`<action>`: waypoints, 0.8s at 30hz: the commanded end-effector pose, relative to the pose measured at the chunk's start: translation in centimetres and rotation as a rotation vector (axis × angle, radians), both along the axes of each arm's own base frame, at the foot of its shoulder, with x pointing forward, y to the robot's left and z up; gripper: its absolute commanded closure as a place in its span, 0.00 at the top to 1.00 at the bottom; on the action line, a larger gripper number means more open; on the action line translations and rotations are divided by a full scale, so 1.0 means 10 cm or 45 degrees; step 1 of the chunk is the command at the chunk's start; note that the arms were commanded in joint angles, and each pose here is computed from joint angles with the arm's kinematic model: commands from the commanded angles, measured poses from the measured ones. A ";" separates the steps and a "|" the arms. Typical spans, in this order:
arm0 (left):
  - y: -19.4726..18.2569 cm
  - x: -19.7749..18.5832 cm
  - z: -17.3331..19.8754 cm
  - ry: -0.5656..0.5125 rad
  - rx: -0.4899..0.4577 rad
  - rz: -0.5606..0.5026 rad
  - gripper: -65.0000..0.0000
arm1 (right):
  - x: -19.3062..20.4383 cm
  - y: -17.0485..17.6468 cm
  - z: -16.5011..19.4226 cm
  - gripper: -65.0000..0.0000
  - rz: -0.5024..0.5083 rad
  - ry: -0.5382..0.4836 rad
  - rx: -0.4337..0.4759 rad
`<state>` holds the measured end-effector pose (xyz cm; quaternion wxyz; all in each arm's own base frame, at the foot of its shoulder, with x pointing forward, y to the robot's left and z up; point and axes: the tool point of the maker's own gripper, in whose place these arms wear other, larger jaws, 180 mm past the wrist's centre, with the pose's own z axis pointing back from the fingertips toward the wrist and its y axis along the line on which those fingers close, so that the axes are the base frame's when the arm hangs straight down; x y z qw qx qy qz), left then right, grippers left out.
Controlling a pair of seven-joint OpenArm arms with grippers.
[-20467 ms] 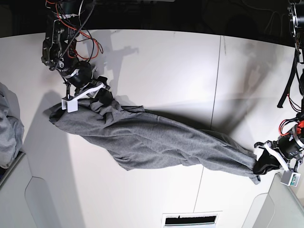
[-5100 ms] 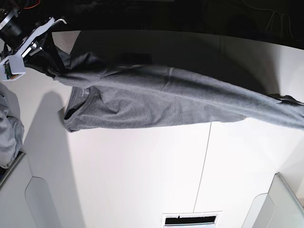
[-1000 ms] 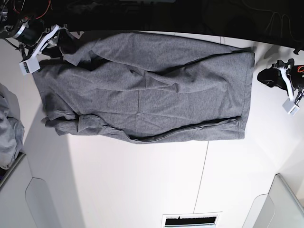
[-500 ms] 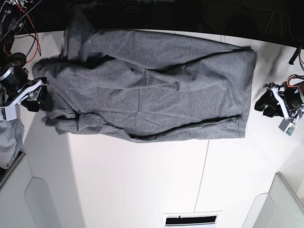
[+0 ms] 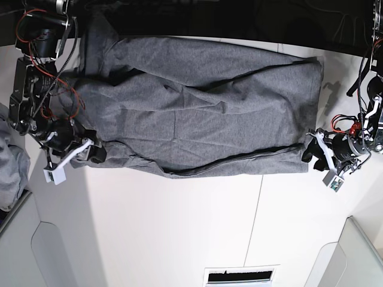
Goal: Layout the t-shirt on the table in an organized manner, then fold the t-shirt properly
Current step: 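Lower the shirt and regrasp its hem corners with both grippers, then lift the shirt by the hem corners and shake it out between grippers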
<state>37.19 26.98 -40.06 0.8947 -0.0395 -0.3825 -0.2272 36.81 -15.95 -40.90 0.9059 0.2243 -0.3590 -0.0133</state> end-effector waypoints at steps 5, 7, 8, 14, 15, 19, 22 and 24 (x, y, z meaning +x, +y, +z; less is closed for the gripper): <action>-0.14 0.09 -0.01 -0.042 0.004 -0.037 0.49 | 0.12 0.18 0.14 0.46 0.007 -0.070 0.057; -0.20 0.08 -0.07 -0.035 0.016 -0.053 0.49 | 0.11 0.25 0.11 0.46 0.014 -0.061 0.058; -0.24 0.07 -0.10 -0.031 0.017 -0.059 0.49 | 0.10 0.26 0.09 0.46 0.017 -0.054 0.046; -0.29 0.14 -0.11 -0.082 0.054 -0.046 0.49 | 0.09 0.26 0.04 0.45 -0.013 -0.026 0.025; -0.26 0.15 -0.10 -0.089 0.072 -0.039 0.48 | 0.10 0.27 0.04 0.42 -0.013 -0.030 0.028; -0.24 0.15 -0.11 -0.093 0.095 -0.040 0.26 | 0.10 0.29 0.05 0.07 -0.003 -0.037 0.028; -0.25 0.16 -0.10 -0.099 0.091 -0.044 0.11 | 0.10 0.31 0.07 0.00 0.021 -0.055 0.029; -0.27 0.15 -0.12 -0.094 0.092 -0.051 0.00 | 0.11 0.32 0.08 0.00 0.026 -0.067 0.031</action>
